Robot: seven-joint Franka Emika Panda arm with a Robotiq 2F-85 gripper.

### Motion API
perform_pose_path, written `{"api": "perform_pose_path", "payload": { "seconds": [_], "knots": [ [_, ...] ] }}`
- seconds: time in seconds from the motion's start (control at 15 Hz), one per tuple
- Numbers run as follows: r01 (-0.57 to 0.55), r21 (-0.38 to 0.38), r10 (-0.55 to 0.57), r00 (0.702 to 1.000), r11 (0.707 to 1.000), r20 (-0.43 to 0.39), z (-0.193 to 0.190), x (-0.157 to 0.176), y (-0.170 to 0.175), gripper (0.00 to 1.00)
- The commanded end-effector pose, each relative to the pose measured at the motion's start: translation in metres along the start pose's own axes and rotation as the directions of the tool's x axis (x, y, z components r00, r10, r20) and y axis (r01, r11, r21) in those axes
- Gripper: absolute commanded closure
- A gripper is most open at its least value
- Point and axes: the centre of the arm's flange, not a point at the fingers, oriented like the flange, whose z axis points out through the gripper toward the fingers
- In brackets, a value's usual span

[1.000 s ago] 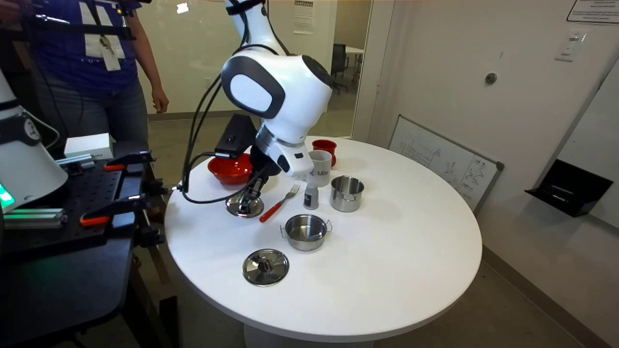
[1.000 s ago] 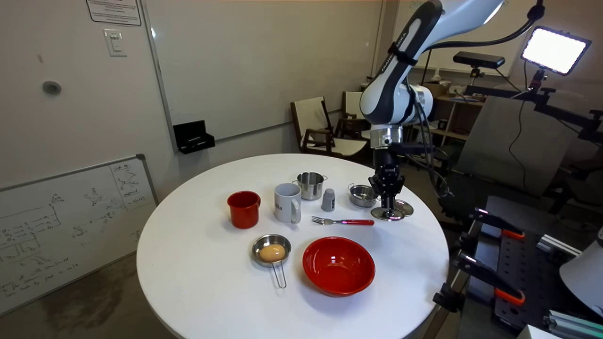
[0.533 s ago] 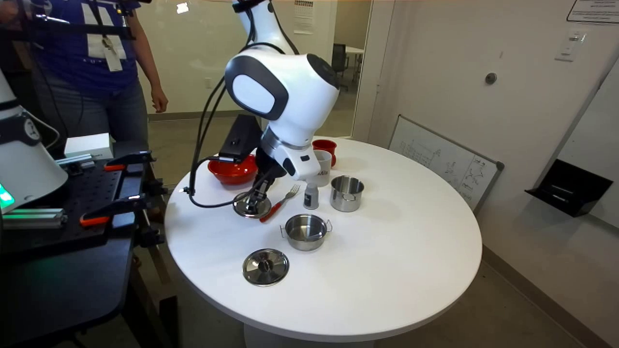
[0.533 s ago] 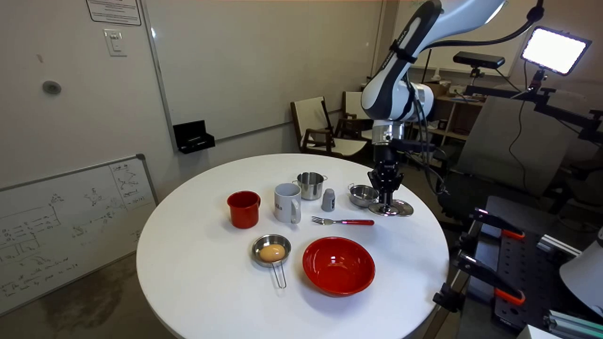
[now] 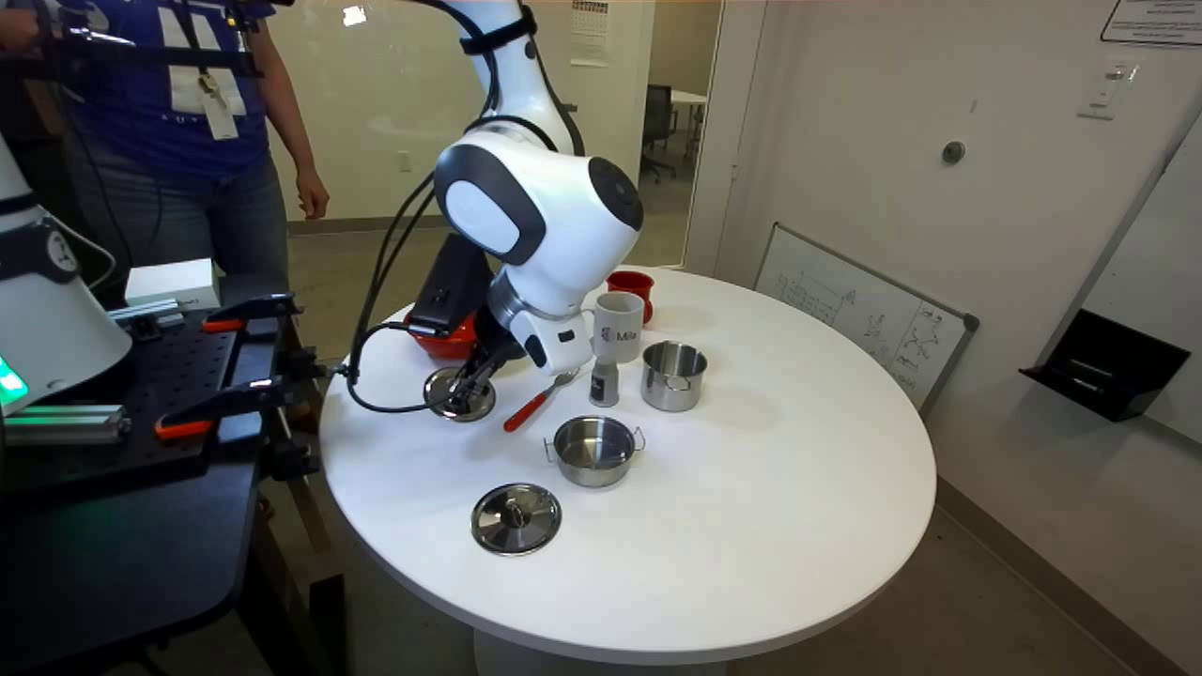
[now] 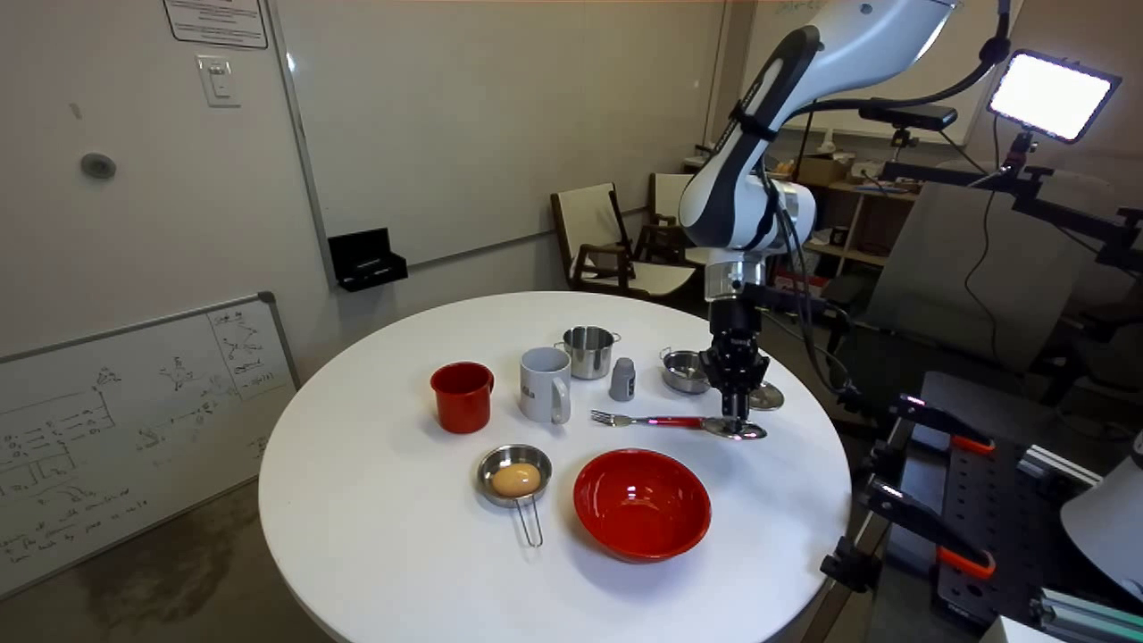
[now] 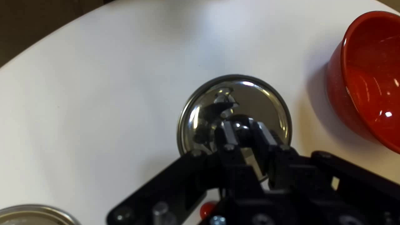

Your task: Uncover the small pot and put the lid on the table

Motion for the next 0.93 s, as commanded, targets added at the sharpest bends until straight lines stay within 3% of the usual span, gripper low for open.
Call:
{"api": "perform_pose_path", "payload": {
  "seconds": [0.0,0.27,0.4,0.87],
  "knots": [
    [0.014,0.022,-0.015,0.999,1.0,0.033,0.007,0.007,-0.002,0.91],
    [0.013,0.027,-0.015,0.999,1.0,0.052,0.011,0.012,-0.002,0.91],
    [0.015,0.03,-0.017,0.998,0.999,0.058,0.012,0.015,-0.002,0.55],
    [0.006,0.034,-0.008,0.998,0.999,0.059,0.015,0.022,0.0,0.06]
  ]
}}
